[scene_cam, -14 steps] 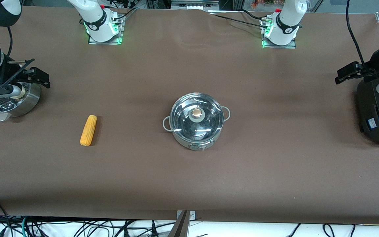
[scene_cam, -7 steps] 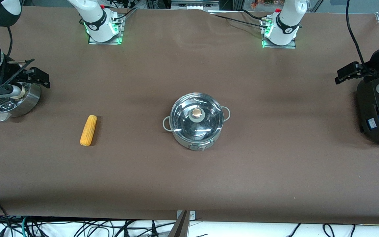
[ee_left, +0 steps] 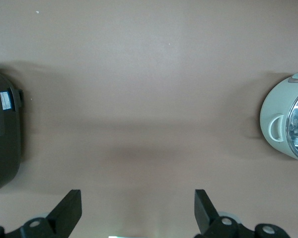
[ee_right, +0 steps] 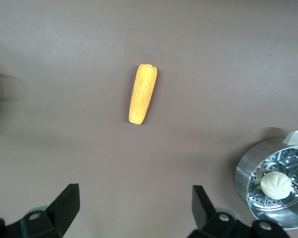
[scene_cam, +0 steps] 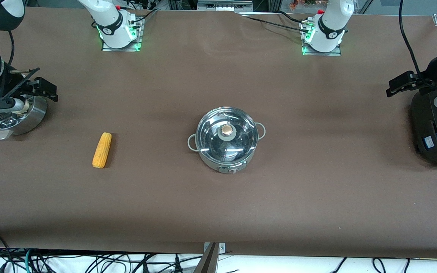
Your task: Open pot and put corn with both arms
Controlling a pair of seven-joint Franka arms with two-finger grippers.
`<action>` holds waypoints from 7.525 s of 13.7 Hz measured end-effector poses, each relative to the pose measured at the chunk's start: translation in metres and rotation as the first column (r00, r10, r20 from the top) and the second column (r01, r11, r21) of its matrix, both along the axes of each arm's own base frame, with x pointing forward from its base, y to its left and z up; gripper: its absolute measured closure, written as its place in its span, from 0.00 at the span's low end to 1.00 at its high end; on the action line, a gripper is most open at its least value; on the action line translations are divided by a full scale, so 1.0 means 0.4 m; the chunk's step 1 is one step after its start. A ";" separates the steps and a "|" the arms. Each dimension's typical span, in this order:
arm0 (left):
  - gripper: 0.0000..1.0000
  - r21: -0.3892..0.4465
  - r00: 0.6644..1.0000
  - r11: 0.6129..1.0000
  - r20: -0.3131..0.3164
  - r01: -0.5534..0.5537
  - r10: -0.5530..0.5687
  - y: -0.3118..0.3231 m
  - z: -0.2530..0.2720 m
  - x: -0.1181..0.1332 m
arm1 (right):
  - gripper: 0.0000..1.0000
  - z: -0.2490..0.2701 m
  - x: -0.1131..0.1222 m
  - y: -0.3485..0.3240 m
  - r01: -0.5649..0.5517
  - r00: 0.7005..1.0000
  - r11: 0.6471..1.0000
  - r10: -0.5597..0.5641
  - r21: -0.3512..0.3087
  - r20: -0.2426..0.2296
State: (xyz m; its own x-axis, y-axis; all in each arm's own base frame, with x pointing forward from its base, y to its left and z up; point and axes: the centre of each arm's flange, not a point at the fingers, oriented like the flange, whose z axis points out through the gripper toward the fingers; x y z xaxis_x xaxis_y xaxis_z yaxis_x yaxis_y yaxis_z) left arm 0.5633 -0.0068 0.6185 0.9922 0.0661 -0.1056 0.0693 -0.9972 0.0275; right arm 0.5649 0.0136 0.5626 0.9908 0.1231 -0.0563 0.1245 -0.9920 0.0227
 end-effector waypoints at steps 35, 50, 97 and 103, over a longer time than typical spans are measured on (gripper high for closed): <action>0.00 0.000 1.000 1.000 -0.004 0.007 -0.007 -0.009 -0.002 -0.001 | 0.00 -0.604 0.229 -0.008 0.028 0.999 0.999 -0.027 0.032 -0.025; 0.00 -0.010 0.994 0.999 -0.104 -0.034 0.033 -0.351 -0.125 -0.010 | 0.00 -0.933 0.180 0.016 0.096 0.995 0.994 -0.097 0.061 0.015; 0.50 0.016 0.978 0.979 0.046 -0.206 0.205 -1.185 -0.690 0.027 | 0.67 -0.155 0.261 0.132 0.005 0.995 0.998 0.001 0.063 -0.098; 0.50 0.029 0.976 0.976 0.026 -0.216 0.215 -1.173 -0.649 0.029 | 0.67 -0.140 0.241 0.287 -0.001 0.996 0.999 0.006 0.053 -0.088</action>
